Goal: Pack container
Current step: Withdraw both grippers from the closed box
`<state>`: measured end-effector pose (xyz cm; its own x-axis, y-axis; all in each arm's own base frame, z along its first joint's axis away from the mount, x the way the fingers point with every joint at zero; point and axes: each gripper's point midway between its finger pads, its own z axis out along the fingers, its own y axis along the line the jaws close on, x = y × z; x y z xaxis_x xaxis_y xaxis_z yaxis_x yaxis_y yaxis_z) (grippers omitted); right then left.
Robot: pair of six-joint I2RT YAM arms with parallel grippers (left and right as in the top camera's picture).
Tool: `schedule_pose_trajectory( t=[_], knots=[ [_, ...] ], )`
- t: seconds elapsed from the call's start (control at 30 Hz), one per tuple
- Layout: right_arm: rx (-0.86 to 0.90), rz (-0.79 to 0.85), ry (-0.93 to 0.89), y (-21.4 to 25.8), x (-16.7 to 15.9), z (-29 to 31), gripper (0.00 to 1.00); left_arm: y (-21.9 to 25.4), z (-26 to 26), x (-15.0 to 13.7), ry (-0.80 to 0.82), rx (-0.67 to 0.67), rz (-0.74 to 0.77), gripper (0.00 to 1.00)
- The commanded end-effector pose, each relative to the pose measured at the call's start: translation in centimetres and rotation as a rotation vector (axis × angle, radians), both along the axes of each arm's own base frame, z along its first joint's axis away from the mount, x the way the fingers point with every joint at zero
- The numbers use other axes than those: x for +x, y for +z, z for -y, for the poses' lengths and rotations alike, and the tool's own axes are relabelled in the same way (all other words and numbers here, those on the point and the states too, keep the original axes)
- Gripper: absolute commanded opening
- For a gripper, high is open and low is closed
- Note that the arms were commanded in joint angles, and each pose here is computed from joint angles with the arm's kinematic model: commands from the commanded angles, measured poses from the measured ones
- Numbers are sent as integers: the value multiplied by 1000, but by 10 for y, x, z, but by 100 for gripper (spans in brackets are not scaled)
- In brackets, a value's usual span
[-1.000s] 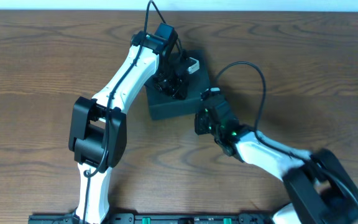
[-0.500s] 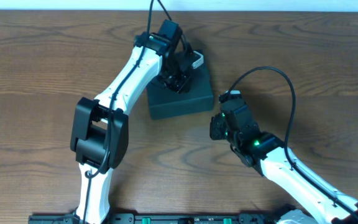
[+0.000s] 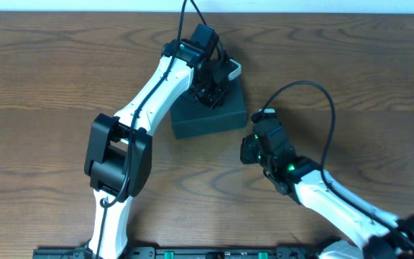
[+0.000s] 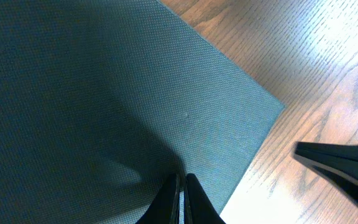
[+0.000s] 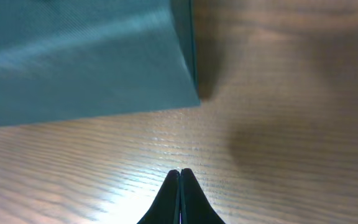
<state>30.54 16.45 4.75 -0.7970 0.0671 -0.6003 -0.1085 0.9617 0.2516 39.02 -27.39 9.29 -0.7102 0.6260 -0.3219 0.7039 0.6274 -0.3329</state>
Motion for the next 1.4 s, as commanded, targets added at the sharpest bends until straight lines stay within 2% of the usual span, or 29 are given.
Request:
schedule_pose_trajectory(
  t=[0.0, 0.4, 0.6, 0.7, 0.8, 0.9, 1.0, 1.07, 1.13, 1.23, 1.37],
  knots=[
    [11, -25, -15, -15, 0, 0, 2, -22, -6, -8, 6, 49, -45, 6],
    [182, 99, -75, -40, 49, -31, 1, -27, -11, -18, 6, 68, -84, 6],
    [214, 117, -103, -45, 56, -34, 2, -27, -12, -19, 6, 71, -91, 6],
    [233, 73, -19, -44, 45, -44, 2, -26, -12, -21, 11, 74, -99, 6],
    [256, 22, 85, -17, 26, -47, 2, 18, -8, -13, 62, -16, -85, 6],
    [200, 105, 119, 30, 20, -29, 2, 71, -30, 7, 160, -22, 33, 6],
    [155, 223, 9, 74, 25, 7, 1, 113, -71, 26, 293, -22, 147, 6],
    [143, 295, -78, 97, 32, 34, 1, 127, -101, 38, 389, -45, 166, 6],
    [145, 323, -145, 107, 39, 58, 1, 124, -137, 50, 494, -62, 135, 6],
    [161, 279, -166, 93, 45, 71, 1, 99, -172, 63, 602, -116, 51, 6],
    [208, 179, -122, 53, 57, 63, 1, 20, -200, 68, 754, -152, -141, 6]
  ],
)
